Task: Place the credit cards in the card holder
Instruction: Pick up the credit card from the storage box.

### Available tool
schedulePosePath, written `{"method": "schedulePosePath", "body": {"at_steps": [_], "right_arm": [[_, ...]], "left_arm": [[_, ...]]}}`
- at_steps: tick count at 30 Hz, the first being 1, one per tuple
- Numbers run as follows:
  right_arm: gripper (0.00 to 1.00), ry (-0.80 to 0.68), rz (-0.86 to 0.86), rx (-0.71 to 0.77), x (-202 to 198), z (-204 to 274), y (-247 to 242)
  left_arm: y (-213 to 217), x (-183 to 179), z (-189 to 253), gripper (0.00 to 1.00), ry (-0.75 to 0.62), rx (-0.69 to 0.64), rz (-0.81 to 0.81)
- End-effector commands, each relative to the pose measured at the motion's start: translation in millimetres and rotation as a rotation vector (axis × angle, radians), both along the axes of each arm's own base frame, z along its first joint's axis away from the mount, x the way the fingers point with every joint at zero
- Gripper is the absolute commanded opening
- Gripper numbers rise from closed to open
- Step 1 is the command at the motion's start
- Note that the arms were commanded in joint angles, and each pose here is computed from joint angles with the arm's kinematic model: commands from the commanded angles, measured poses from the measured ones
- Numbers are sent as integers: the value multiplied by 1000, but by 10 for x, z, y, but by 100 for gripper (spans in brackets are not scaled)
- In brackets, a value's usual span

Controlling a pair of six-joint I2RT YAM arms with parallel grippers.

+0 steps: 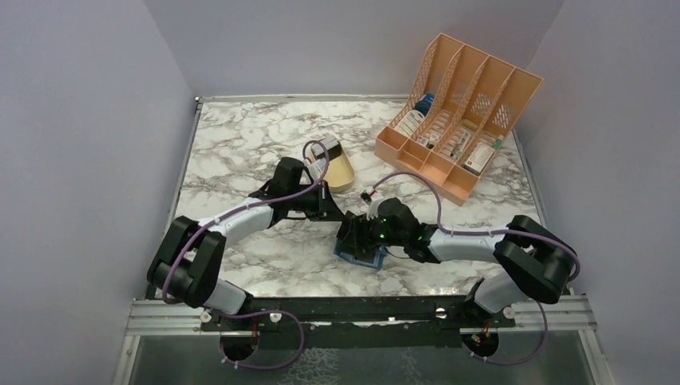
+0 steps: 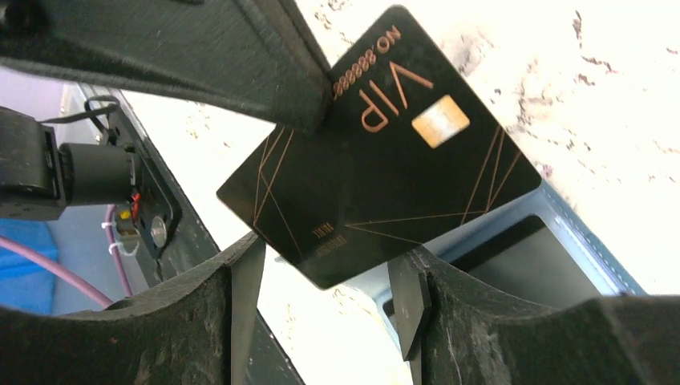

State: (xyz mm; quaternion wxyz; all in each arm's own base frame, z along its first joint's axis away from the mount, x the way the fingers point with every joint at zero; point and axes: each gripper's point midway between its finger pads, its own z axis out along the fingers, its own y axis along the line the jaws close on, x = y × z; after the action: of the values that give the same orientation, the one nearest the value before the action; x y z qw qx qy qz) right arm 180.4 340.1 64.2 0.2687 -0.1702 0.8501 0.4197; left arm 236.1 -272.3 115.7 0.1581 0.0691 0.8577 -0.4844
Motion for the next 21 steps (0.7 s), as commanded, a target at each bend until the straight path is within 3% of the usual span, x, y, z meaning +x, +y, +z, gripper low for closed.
{"method": "schedulePosePath", "body": {"at_steps": [1,11,21], "right_arm": [[58,-60,-5,6,-8,60,-75],[57,-10,-111,0,-40,225,-276],[48,139,-214,68,77,300,-290]], "left_arm": [[35,20,-199,0,3,40,20],[272,40,-444,0,-23,217,60],[139,-167,-378,0,43,48,46]]}}
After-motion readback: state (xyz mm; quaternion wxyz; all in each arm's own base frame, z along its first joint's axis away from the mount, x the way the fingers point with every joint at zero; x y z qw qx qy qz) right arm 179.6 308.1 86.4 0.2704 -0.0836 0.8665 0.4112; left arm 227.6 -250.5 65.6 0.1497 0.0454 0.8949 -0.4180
